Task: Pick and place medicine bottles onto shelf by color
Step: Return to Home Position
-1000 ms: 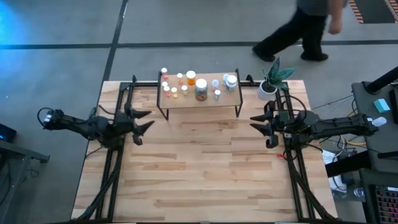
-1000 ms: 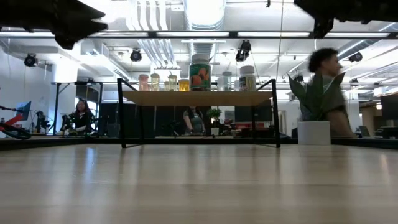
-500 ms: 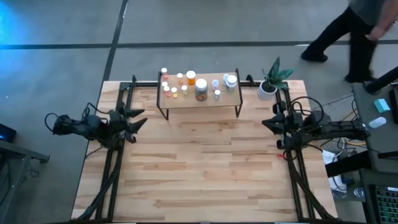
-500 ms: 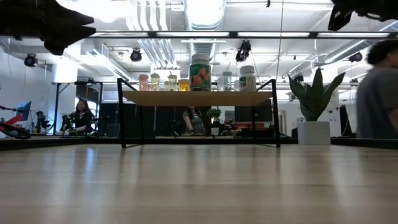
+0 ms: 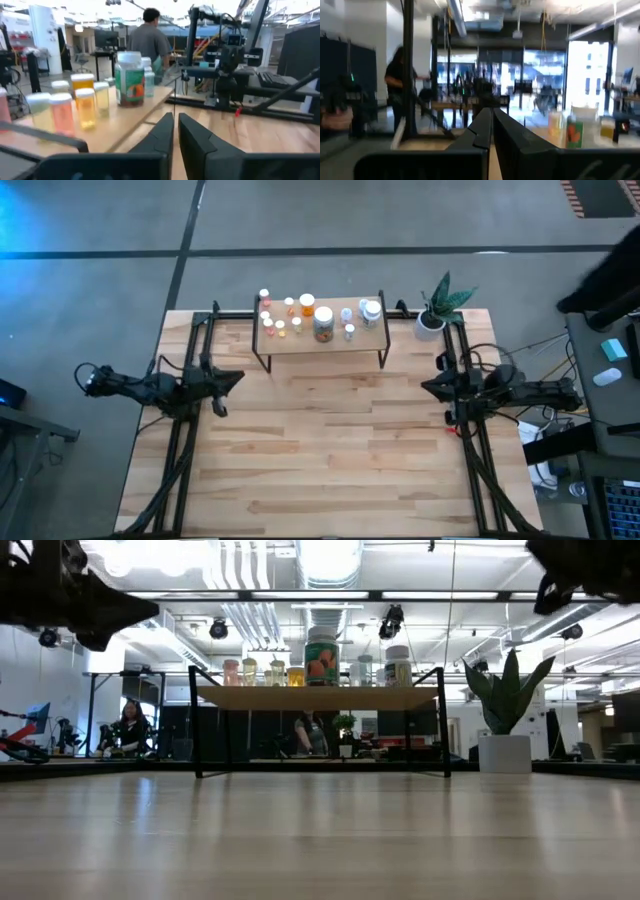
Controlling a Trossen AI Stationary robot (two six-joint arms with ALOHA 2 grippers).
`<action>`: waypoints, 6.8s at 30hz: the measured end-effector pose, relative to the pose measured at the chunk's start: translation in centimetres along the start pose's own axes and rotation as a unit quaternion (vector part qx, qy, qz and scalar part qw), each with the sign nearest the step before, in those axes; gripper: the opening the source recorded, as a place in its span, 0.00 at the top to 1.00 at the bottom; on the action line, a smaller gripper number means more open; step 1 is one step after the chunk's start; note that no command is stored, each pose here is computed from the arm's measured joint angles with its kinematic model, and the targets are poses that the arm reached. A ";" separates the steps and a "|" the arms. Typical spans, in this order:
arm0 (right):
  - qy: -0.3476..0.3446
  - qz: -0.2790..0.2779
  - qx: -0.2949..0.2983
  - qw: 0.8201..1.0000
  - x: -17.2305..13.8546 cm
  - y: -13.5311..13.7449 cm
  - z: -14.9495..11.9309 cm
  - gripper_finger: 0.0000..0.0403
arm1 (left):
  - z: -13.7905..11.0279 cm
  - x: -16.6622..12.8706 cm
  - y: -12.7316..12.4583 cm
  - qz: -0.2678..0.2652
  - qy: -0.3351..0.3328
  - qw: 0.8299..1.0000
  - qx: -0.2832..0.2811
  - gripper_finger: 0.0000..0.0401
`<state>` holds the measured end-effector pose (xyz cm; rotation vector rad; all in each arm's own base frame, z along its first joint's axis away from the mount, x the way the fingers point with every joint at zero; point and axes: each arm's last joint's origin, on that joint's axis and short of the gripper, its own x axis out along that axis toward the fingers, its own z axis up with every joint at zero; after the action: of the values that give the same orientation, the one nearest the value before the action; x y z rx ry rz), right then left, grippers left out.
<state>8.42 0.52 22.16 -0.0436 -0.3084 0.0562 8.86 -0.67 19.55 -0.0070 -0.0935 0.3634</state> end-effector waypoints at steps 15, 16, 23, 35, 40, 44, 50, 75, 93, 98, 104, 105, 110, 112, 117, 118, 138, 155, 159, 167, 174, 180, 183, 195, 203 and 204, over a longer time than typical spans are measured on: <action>0.057 0.013 0.048 0.997 -0.1 0.3 -3.8 0.98 | -2.5 0.2 -0.9 -0.105 0.022 0.994 -0.017 1.00; 0.057 0.016 0.049 0.997 -0.1 0.3 -3.8 0.98 | -2.5 0.2 -0.9 -0.109 0.022 0.994 -0.016 1.00; 0.092 0.016 0.045 0.995 -0.2 0.3 -4.5 0.98 | -2.5 0.2 -1.0 -0.122 0.024 0.992 -0.011 1.00; 0.141 0.018 0.037 0.989 -0.4 0.4 -5.4 0.98 | -2.8 0.0 -1.5 -0.208 0.037 0.977 -0.013 1.00; 0.146 0.022 0.037 0.988 -0.3 0.4 -5.5 0.98 | -2.8 0.0 -1.5 -0.210 0.038 0.977 -0.013 1.00; 0.146 0.024 0.028 0.989 -0.3 0.4 -5.5 0.98 | -3.0 0.0 -1.6 -0.231 0.046 0.972 -0.011 1.00; 0.149 0.016 0.019 0.989 -0.3 0.4 -5.6 0.98 | -3.3 0.0 -1.9 -0.260 0.066 0.963 -0.020 1.00; 0.149 0.006 -0.026 0.988 -0.3 0.3 -5.6 0.98 | -3.3 0.0 -2.0 -0.275 0.046 0.958 0.060 1.00; 0.149 0.005 -0.026 0.988 -0.3 0.3 -5.6 0.98 | -3.1 0.0 -2.0 -0.275 0.040 0.959 0.056 1.00; 0.149 0.005 -0.026 0.988 -0.3 0.3 -5.6 0.98 | -3.1 0.0 -2.0 -0.275 0.040 0.959 0.056 1.00; 0.149 0.005 -0.026 0.988 -0.3 0.3 -5.6 0.98 | -3.1 0.0 -2.0 -0.275 0.040 0.959 0.056 1.00; 0.149 0.005 -0.027 0.988 -0.3 0.3 -5.6 0.98 | -3.1 0.0 -2.0 -0.275 0.040 0.959 0.056 1.00; 0.149 0.005 -0.026 0.988 -0.3 0.3 -5.6 0.98 | -3.1 0.0 -2.0 -0.275 0.040 0.959 0.056 1.00; 0.149 0.005 -0.026 0.988 -0.3 0.3 -5.6 0.98 | -3.1 0.0 -2.0 -0.275 0.040 0.959 0.056 1.00; 0.149 0.005 -0.026 0.988 -0.3 0.3 -5.6 0.98 | -3.1 0.0 -2.0 -0.275 0.040 0.959 0.056 1.00; 0.149 0.005 -0.026 0.988 -0.3 0.3 -5.6 0.98 | -3.1 0.0 -2.0 -0.275 0.040 0.959 0.056 1.00; 0.149 0.005 -0.027 0.988 -0.3 0.3 -5.6 0.98 | -3.1 0.0 -2.0 -0.276 0.040 0.959 0.056 1.00; 0.149 0.005 -0.026 0.988 -0.3 0.3 -5.6 0.98 | -3.1 0.0 -2.0 -0.276 0.040 0.959 0.056 1.00; 0.149 0.005 -0.026 0.988 -0.3 0.3 -5.6 0.98 | -3.1 0.0 -2.0 -0.276 0.040 0.959 0.056 1.00; 0.149 0.005 -0.026 0.988 -0.3 0.3 -5.6 0.98 | -3.1 0.0 -2.0 -0.276 0.040 0.959 0.056 1.00; 0.149 0.005 -0.026 0.988 -0.3 0.3 -5.6 0.98 | -3.1 0.0 -2.0 -0.276 0.040 0.959 0.056 1.00; 0.149 0.005 -0.026 0.988 -0.3 0.3 -5.6 0.98 | -3.1 0.0 -2.0 -0.275 0.040 0.959 0.056 1.00; 0.149 0.005 -0.026 0.988 -0.3 0.3 -5.6 0.98 | -3.1 0.0 -2.0 -0.275 0.040 0.959 0.056 1.00; 0.149 0.005 -0.026 0.988 -0.3 0.3 -5.6 0.98 | -3.1 0.0 -2.0 -0.276 0.040 0.959 0.056 1.00; 0.149 0.005 -0.026 0.988 -0.3 0.3 -5.6 0.98 | -3.1 0.0 -2.0 -0.276 0.040 0.959 0.056 1.00; 0.149 0.005 -0.026 0.988 -0.3 0.3 -5.6 0.98 | -3.1 0.0 -2.0 -0.275 0.040 0.959 0.056 1.00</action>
<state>9.79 0.56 16.70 -0.1049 -0.0101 0.0505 9.90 -2.49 16.48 0.1153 0.0081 -0.1904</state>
